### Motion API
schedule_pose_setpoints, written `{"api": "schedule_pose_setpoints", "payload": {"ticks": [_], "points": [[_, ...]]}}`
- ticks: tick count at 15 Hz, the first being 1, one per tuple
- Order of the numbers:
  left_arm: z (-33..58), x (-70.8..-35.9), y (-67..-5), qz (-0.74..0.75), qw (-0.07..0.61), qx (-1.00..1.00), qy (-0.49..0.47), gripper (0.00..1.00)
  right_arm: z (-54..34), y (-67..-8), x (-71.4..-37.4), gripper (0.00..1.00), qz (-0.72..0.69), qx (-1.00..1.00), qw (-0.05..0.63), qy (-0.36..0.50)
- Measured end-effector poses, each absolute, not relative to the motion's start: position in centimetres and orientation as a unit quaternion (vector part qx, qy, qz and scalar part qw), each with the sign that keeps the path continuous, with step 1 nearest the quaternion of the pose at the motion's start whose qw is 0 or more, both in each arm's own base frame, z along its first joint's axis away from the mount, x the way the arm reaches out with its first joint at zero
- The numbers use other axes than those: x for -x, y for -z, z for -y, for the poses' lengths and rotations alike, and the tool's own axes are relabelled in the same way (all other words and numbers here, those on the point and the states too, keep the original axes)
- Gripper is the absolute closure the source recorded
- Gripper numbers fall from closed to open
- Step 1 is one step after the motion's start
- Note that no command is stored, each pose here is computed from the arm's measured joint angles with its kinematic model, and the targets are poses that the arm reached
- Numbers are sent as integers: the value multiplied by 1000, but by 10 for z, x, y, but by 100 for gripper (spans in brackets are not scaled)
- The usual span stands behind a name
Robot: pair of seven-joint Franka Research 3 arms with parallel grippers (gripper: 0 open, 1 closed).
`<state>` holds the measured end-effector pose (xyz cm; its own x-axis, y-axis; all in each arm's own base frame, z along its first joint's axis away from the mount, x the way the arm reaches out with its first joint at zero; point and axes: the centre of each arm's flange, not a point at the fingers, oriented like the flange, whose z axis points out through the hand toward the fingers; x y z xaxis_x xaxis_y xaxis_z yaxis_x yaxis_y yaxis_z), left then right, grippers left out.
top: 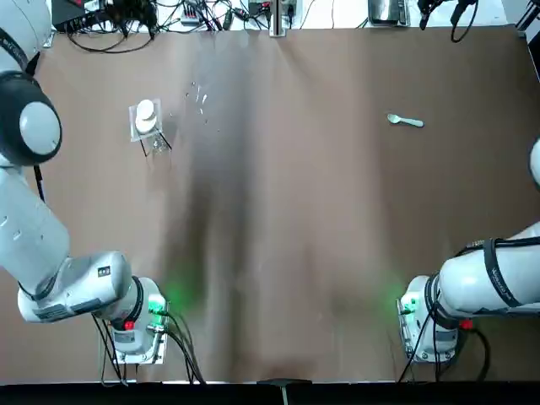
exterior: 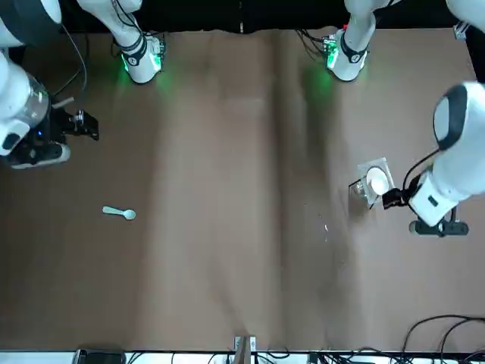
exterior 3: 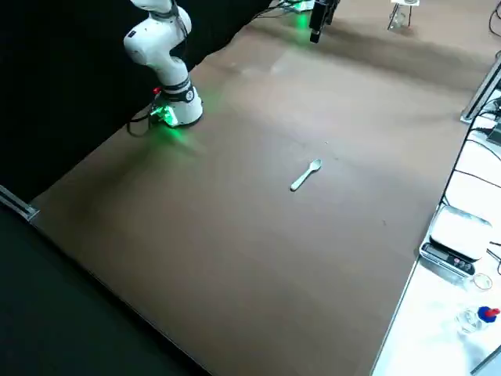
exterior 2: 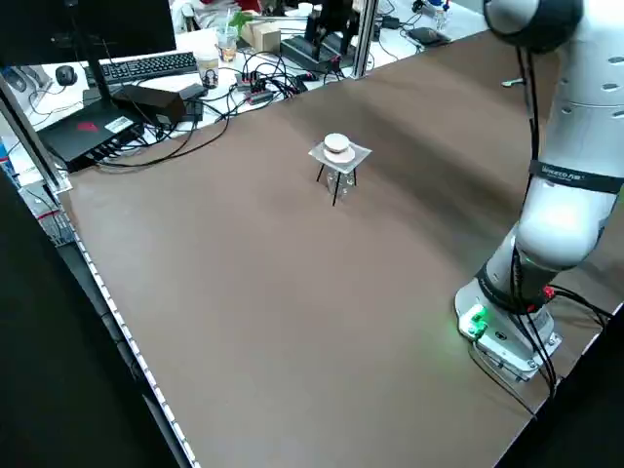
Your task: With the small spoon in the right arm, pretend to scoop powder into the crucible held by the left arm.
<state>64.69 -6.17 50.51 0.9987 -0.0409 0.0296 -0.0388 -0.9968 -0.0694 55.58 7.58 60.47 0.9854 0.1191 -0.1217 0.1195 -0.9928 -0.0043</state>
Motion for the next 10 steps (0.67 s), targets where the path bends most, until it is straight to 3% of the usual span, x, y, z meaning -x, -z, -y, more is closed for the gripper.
{"api": "schedule_pose_setpoints", "payload": {"ticks": [5, 10], "points": [[61, -593, -609, 18, 11, 999, 44, 0, -68, -609, -530, 0, -53, -997, 1, 47], [61, -575, -613, 9, 8, 1000, 18, 0, -60, -605, -529, 0, -73, -996, 0, 54]]}}
